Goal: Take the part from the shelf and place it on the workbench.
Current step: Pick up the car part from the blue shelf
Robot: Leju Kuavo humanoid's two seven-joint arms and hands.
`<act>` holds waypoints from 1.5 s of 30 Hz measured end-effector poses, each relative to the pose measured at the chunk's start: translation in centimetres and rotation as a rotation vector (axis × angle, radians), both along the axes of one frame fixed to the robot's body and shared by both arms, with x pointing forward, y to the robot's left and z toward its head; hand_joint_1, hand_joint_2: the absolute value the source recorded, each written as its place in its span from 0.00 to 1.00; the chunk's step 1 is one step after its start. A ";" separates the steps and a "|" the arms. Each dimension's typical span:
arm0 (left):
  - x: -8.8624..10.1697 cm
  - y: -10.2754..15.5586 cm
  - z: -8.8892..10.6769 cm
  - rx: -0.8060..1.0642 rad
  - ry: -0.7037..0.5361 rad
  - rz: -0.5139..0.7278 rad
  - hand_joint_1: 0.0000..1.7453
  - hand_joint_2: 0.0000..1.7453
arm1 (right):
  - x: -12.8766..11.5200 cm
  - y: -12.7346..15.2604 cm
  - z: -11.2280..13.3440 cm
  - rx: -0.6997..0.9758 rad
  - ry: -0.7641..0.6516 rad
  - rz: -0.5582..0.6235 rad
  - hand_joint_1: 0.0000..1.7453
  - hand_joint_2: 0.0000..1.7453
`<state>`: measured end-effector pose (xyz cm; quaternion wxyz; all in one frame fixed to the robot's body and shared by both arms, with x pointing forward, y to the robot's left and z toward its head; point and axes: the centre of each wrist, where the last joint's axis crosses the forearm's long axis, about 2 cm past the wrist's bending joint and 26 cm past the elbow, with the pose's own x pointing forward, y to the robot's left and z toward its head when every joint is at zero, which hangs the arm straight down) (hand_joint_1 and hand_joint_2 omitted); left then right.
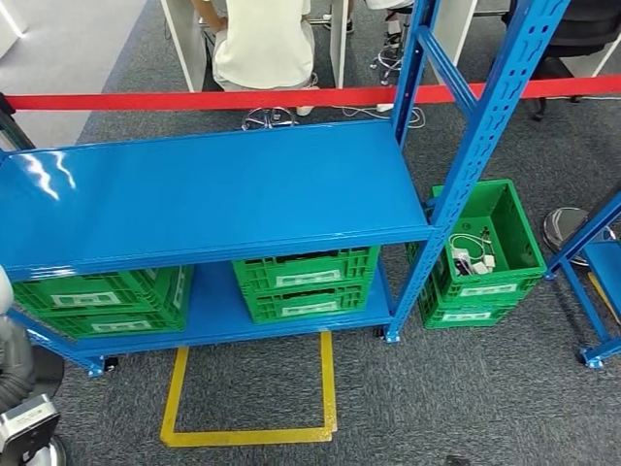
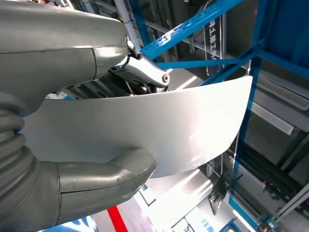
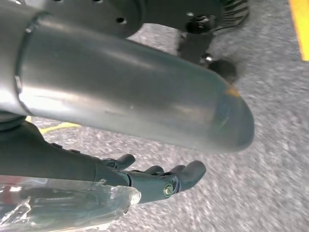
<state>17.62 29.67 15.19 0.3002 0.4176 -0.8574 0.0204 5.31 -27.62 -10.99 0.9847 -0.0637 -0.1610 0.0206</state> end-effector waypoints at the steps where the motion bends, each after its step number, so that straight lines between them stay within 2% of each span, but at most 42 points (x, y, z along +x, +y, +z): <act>1: 0.0 0.0 0.0 -0.001 0.001 0.000 1.00 1.00 | 0.0 0.0 0.0 0.001 0.003 0.000 0.00 0.00; 45: -1.1 0.3 -0.7 -0.042 0.029 0.010 1.00 1.00 | -0.3 0.4 0.0 -0.008 -0.009 0.029 0.00 0.00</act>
